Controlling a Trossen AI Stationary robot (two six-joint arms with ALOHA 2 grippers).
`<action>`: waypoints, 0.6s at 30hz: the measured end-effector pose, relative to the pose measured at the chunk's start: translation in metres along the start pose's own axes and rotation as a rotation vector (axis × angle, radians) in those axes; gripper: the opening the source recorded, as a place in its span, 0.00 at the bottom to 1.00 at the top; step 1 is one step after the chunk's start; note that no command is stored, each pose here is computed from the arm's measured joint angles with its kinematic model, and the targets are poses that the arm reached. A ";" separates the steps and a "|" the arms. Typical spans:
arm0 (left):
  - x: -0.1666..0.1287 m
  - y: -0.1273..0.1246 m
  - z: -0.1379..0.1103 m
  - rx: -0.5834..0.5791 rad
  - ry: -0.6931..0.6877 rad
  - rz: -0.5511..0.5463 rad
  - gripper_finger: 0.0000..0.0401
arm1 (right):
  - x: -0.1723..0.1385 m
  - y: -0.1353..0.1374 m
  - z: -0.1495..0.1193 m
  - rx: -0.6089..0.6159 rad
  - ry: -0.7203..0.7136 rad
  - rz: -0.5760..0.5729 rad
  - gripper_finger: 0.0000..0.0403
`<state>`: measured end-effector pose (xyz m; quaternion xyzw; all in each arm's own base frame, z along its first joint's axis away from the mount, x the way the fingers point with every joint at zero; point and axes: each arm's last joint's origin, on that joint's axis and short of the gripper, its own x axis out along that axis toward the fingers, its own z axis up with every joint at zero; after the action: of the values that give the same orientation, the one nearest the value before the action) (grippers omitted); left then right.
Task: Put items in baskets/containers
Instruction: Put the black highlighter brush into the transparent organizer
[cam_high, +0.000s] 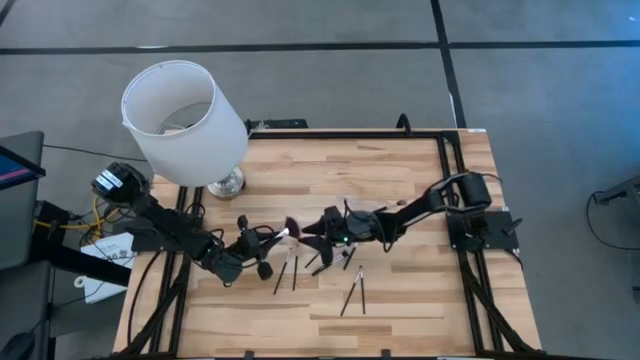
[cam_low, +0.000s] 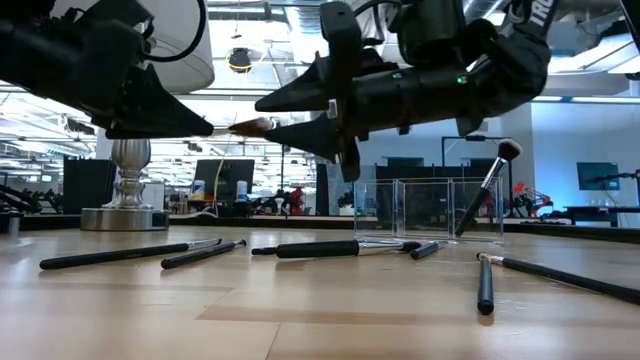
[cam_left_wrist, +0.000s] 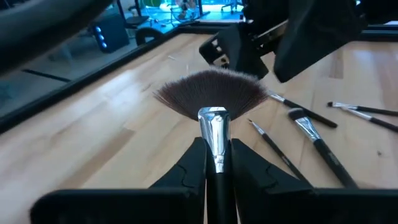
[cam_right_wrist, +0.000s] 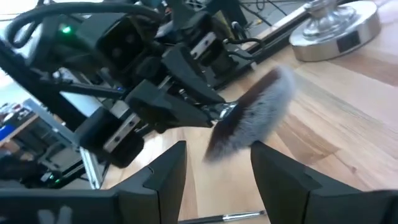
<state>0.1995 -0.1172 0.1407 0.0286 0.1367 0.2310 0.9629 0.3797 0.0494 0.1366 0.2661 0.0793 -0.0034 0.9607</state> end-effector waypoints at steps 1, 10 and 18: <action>0.000 0.000 0.000 0.006 -0.003 0.002 0.11 | 0.000 -0.001 0.001 0.003 -0.002 -0.007 0.42; 0.000 -0.001 0.002 0.049 -0.016 0.000 0.11 | 0.015 -0.012 0.021 0.121 0.023 -0.064 0.42; 0.000 -0.001 0.002 0.084 -0.015 0.000 0.11 | 0.028 -0.008 0.038 0.124 0.052 -0.072 0.42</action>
<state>0.2009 -0.1179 0.1427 0.0709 0.1388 0.2248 0.9618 0.4126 0.0243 0.1606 0.3222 0.1136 -0.0360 0.9392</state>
